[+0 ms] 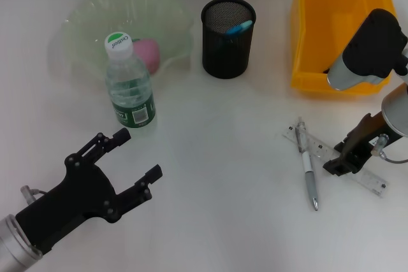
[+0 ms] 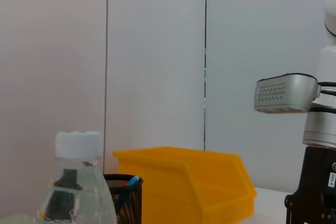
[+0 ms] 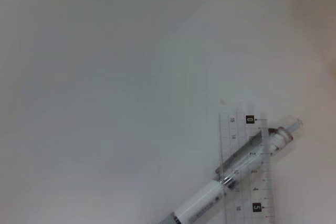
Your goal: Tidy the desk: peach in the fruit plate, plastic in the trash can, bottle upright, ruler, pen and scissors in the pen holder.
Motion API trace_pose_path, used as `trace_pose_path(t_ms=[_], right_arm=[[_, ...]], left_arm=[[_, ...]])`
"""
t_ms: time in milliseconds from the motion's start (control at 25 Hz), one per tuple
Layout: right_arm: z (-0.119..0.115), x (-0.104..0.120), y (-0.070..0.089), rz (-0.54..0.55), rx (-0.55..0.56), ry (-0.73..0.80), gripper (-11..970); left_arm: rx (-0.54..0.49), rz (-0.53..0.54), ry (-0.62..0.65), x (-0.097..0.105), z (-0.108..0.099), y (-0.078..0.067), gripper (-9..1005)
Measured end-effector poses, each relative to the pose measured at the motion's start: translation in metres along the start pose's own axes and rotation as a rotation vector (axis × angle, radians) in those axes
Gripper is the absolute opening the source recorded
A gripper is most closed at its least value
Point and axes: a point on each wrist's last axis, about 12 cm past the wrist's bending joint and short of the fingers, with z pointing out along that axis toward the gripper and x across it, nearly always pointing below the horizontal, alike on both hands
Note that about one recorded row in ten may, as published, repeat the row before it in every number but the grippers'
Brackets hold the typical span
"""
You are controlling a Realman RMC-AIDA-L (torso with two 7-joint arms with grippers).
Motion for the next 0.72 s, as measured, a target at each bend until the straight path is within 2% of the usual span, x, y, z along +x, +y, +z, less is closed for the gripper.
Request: trace_pose_path(t_ms=[280, 440, 640, 680, 720], right_arm=[[-0.008, 0.004, 0.002, 0.011, 0.000, -0.010, 382], [-0.035, 0.004, 0.002, 0.017, 0.050, -0.081, 384], [-0.086, -0.003, -0.006, 0.064, 0.082, -0.319, 386], [-0.097, -0.004, -0.008, 0.072, 0.083, -0.399, 386], [-0.113, -0.009, -0.012, 0.077, 0.079, -0.566, 386]], left_arm=[[0.000, 0.000, -0.001, 0.000, 0.000, 0.000, 811], [0.007, 0.000, -0.002, 0.000, 0.000, -0.001, 811], [0.015, -0.007, -0.004, 0.000, 0.002, -0.002, 811], [0.018, -0.012, -0.004, 0.000, 0.002, -0.002, 811], [0.025, -0.022, -0.003, 0.000, 0.003, -0.002, 811]])
